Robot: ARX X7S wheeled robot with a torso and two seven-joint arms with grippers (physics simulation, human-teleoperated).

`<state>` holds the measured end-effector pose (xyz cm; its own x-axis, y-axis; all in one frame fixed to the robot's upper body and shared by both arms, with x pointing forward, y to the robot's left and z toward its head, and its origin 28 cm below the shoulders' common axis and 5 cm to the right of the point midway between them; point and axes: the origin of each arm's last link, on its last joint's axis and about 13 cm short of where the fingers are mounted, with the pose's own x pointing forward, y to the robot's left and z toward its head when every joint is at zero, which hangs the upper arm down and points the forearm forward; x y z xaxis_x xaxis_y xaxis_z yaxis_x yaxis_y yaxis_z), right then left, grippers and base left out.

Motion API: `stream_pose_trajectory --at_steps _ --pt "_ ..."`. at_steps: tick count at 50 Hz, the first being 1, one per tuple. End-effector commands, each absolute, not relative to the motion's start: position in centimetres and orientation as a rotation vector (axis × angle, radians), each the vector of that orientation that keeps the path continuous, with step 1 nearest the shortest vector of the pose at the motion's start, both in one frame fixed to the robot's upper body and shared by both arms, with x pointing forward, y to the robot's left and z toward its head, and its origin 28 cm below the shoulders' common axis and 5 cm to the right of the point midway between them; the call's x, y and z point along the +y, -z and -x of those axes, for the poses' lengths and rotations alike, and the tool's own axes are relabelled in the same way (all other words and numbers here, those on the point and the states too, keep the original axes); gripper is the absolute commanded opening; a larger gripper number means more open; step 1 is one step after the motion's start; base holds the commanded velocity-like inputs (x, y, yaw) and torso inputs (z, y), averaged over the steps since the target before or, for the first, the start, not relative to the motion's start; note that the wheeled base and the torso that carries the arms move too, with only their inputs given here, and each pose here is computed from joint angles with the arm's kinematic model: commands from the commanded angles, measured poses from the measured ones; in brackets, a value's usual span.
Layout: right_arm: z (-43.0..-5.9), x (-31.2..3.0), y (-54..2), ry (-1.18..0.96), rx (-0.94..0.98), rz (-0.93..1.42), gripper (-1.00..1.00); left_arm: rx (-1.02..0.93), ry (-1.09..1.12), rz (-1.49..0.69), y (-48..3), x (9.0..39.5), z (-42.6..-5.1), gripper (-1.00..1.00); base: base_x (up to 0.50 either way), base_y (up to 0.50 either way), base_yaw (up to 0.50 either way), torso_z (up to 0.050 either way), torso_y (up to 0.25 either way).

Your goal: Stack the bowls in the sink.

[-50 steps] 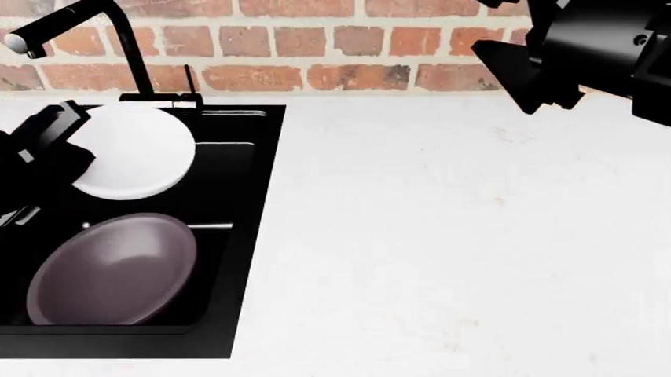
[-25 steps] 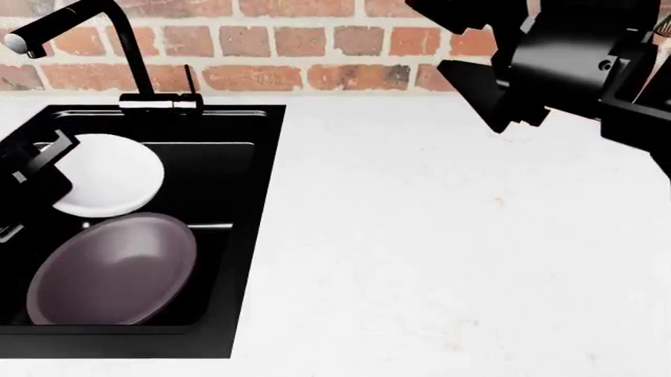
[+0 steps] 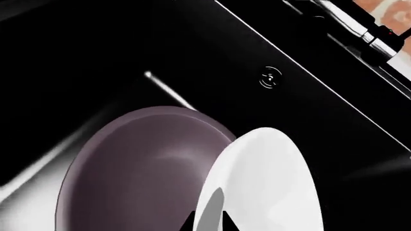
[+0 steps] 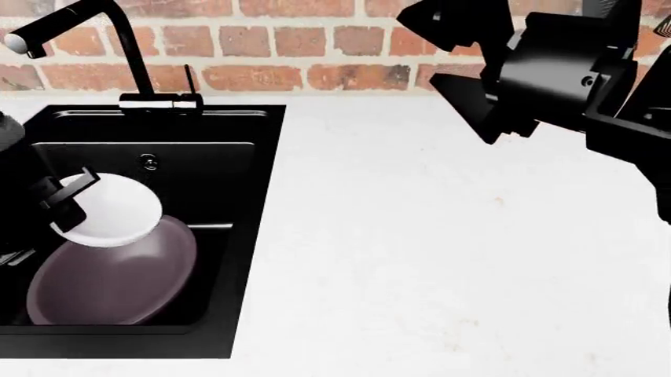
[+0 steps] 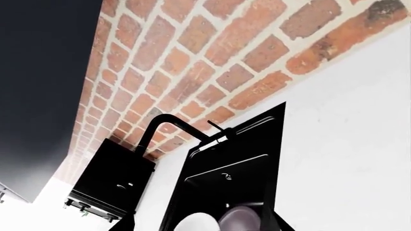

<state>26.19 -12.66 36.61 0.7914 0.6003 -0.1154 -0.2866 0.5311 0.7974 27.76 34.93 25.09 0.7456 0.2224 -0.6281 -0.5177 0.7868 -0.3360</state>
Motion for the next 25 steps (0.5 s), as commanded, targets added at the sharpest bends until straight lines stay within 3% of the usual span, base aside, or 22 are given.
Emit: stream_pose_trajectory --at_steps 1,23,24,25 --pt "-26.3 -12.6 -36.4 -0.541 0.409 -0.860 1.00 0.671 -0.438 0.450 -24.0 35.1 -28.4 -1.00 0.00 0.00 0.00 0.000 0.010" --pt "-26.5 -13.1 -36.2 -0.523 0.403 -0.868 1.00 0.742 -0.486 0.337 -22.9 35.3 -28.7 -1.00 0.00 0.00 0.00 0.000 0.000" --pt "-26.5 -13.1 -36.2 -0.522 0.403 -0.869 1.00 0.744 -0.486 0.337 -22.8 35.3 -28.8 1.00 0.00 0.00 0.00 0.000 0.000" --pt "-26.5 -13.1 -36.1 -0.521 0.402 -0.870 1.00 0.746 -0.485 0.338 -22.8 35.3 -28.8 1.00 0.00 0.00 0.00 0.000 0.000"
